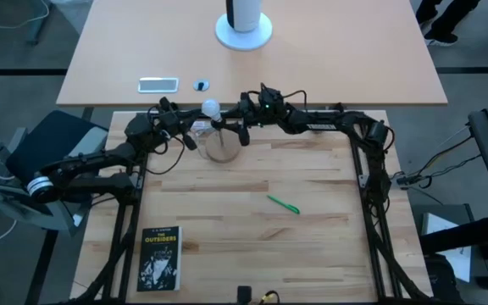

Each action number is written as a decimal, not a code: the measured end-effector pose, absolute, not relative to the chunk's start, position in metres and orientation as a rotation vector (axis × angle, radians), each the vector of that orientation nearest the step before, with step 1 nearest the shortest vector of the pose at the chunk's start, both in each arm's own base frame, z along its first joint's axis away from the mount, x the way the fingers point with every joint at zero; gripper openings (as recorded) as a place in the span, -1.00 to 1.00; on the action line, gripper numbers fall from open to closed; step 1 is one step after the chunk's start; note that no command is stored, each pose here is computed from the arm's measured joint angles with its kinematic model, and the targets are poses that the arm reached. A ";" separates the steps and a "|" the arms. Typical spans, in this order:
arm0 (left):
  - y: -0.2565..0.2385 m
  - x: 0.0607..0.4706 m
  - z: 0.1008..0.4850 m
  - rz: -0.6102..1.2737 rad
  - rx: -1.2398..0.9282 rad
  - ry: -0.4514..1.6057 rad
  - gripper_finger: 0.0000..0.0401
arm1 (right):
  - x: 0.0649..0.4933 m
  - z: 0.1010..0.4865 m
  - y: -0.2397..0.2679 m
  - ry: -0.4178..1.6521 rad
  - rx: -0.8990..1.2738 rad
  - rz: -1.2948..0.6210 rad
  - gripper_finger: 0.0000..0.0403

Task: Screw lightbulb
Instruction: Insert the lightbulb into the lamp

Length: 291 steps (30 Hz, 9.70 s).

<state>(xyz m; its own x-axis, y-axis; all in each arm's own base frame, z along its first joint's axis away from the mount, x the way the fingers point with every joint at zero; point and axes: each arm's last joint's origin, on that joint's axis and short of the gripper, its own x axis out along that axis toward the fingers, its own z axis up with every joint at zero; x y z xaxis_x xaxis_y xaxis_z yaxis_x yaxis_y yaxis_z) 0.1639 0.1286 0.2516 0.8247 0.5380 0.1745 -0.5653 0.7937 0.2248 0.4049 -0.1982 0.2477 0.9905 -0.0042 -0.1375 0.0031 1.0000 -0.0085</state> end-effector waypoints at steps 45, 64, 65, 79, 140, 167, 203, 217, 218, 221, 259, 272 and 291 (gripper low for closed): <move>0.148 0.187 0.250 0.637 0.286 -0.068 -1.00 | 0.397 0.314 -0.204 0.166 -0.308 -0.149 -0.99; 0.145 0.194 0.253 0.634 0.230 -0.055 -1.00 | 0.402 0.313 -0.193 0.178 -0.307 -0.137 -0.99; 0.144 0.193 0.253 0.649 0.228 -0.052 -1.00 | 0.402 0.313 -0.194 0.181 -0.307 -0.149 -0.99; 0.112 0.166 0.272 0.379 0.262 0.025 -1.00 | 0.368 0.332 -0.194 0.355 -0.213 -0.216 -0.99; 0.120 0.183 0.276 0.484 0.247 0.039 -1.00 | 0.386 0.330 -0.170 0.269 -0.198 -0.082 -1.00; 0.120 0.182 0.275 0.508 0.233 0.051 -1.00 | 0.394 0.320 -0.174 0.256 -0.186 -0.093 -1.00; 0.117 0.173 0.275 0.597 0.205 0.103 -1.00 | 0.392 0.314 -0.169 0.347 -0.154 -0.123 -1.00; 0.119 0.181 0.273 0.503 0.217 0.070 -1.00 | 0.394 0.322 -0.172 0.275 -0.245 -0.147 -1.00; 0.120 0.181 0.272 0.507 0.216 0.074 -1.00 | 0.394 0.322 -0.171 0.274 -0.243 -0.137 -1.00; 0.121 0.182 0.271 0.514 0.212 0.079 -1.00 | 0.394 0.321 -0.169 0.279 -0.241 -0.127 -1.00; 0.111 0.166 0.275 0.548 0.182 0.143 -1.00 | 0.387 0.312 -0.168 0.407 -0.205 -0.098 -1.00; 0.110 0.164 0.275 0.547 0.170 0.155 -1.00 | 0.375 0.238 -0.193 0.619 -0.005 -0.168 -1.00; 0.115 0.169 0.281 0.590 0.193 0.062 -1.00 | 0.379 0.256 -0.207 0.381 -0.029 -0.195 -1.00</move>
